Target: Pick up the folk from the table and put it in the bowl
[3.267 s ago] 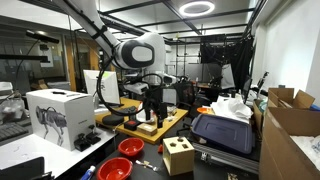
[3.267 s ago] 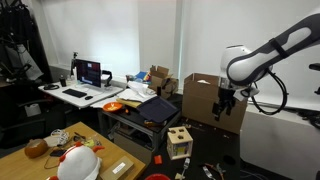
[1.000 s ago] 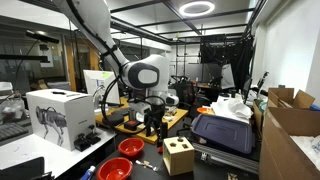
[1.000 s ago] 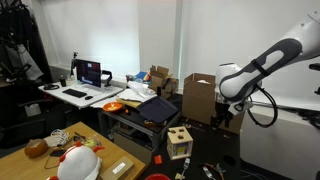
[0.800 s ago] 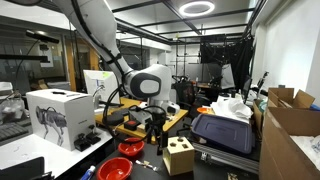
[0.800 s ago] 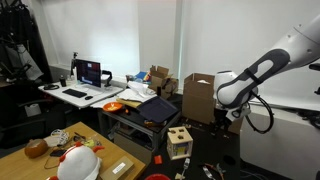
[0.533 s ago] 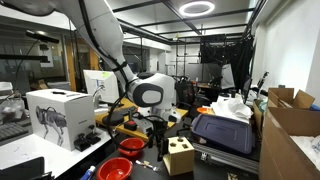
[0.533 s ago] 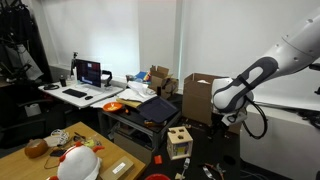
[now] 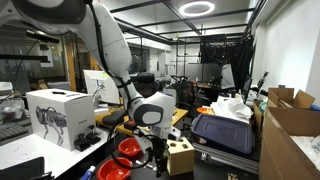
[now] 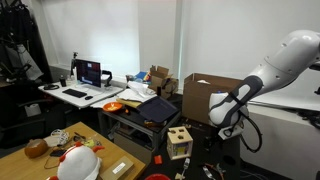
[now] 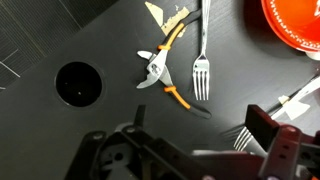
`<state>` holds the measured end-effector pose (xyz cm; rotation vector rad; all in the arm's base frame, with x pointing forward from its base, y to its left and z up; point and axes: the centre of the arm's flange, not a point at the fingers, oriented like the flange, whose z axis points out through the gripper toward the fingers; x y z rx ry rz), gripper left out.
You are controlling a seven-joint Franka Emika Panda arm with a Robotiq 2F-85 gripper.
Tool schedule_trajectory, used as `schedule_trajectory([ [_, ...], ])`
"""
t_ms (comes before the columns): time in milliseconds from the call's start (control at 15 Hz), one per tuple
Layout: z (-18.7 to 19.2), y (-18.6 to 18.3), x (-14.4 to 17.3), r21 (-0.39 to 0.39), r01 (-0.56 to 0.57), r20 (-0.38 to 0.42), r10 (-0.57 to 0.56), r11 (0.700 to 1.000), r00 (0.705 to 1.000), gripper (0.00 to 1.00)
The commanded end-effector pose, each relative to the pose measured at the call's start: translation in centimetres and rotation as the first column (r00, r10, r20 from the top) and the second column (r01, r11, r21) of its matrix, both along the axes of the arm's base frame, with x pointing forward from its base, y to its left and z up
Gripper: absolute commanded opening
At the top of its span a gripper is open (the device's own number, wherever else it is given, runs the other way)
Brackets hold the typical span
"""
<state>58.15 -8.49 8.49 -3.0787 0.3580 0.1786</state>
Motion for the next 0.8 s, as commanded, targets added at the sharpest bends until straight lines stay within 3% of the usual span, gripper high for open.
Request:
schedule_trajectory([
  [0, -3.1, 0.4, -0.5, 0.046, 0.014, -0.023, -0.013, 0.999, 1.0, 1.0],
  [333, -7.2, 2.2, -2.6, 0.094, 0.026, -0.091, -0.018, 0.995, 0.996, 1.0],
  [733, -9.3, 3.6, -4.0, 0.137, 0.034, -0.134, -0.015, 0.99, 0.991, 1.0],
])
